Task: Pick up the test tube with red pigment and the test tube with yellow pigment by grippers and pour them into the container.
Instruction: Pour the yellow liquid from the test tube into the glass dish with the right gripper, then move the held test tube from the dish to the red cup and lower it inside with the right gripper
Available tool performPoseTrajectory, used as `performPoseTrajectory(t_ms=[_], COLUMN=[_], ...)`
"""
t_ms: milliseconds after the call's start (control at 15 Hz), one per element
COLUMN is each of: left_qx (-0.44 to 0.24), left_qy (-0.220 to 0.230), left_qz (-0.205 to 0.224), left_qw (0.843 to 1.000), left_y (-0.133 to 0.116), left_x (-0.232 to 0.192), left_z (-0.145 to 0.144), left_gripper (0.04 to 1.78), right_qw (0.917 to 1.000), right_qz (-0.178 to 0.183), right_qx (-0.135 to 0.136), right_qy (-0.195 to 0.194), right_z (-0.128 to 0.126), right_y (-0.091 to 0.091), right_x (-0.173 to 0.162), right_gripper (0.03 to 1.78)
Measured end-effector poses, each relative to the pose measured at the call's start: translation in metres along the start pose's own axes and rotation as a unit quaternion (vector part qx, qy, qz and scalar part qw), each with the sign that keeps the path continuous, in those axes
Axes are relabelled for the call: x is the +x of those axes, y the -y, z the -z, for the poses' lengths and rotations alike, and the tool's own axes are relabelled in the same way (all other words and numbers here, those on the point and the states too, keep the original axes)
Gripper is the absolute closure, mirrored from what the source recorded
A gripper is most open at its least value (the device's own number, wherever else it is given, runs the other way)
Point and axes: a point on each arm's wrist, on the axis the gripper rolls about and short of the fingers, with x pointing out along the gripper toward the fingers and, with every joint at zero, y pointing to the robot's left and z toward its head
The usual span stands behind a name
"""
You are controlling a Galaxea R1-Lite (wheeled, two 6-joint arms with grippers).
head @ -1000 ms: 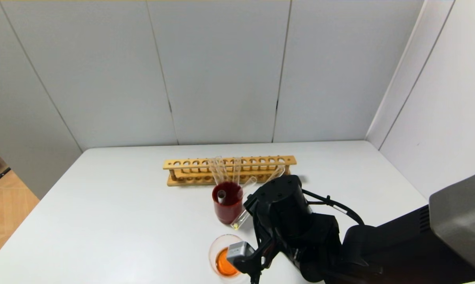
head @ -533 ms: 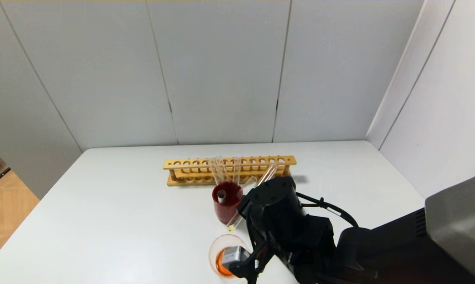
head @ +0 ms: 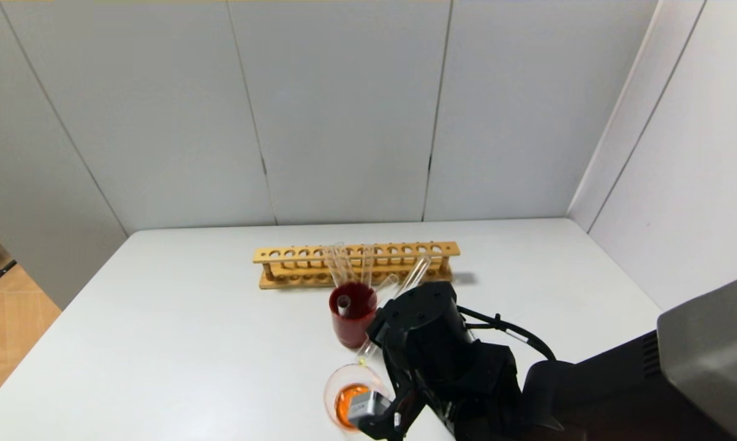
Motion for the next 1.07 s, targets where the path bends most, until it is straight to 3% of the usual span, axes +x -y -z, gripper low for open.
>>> performPoseTrajectory(t_ms=[800,933,1067], left_qx=[0.0,0.0,0.0], left_qy=[0.0,0.0,0.0], left_qz=[0.0,0.0,0.0], left_qw=[1.0,1.0,1.0], left_y=[0.0,0.0,0.0], left_x=[0.0,0.0,0.0], left_z=[0.0,0.0,0.0], left_gripper=[0.07,0.07,0.07], right_qw=[0.9999,0.9999,0.9981], right_qz=[0.001,0.013,0.024], right_qx=[-0.01,0.009,0.057], right_qy=[-0.004,-0.006,-0.006], right_z=[-0.0064,-0.0053,-0.0038], right_y=[0.0009,0.0041,0.0071], right_x=[-0.0033,-0.0033,-0.0042], right_gripper=[1.49,1.49,1.49])
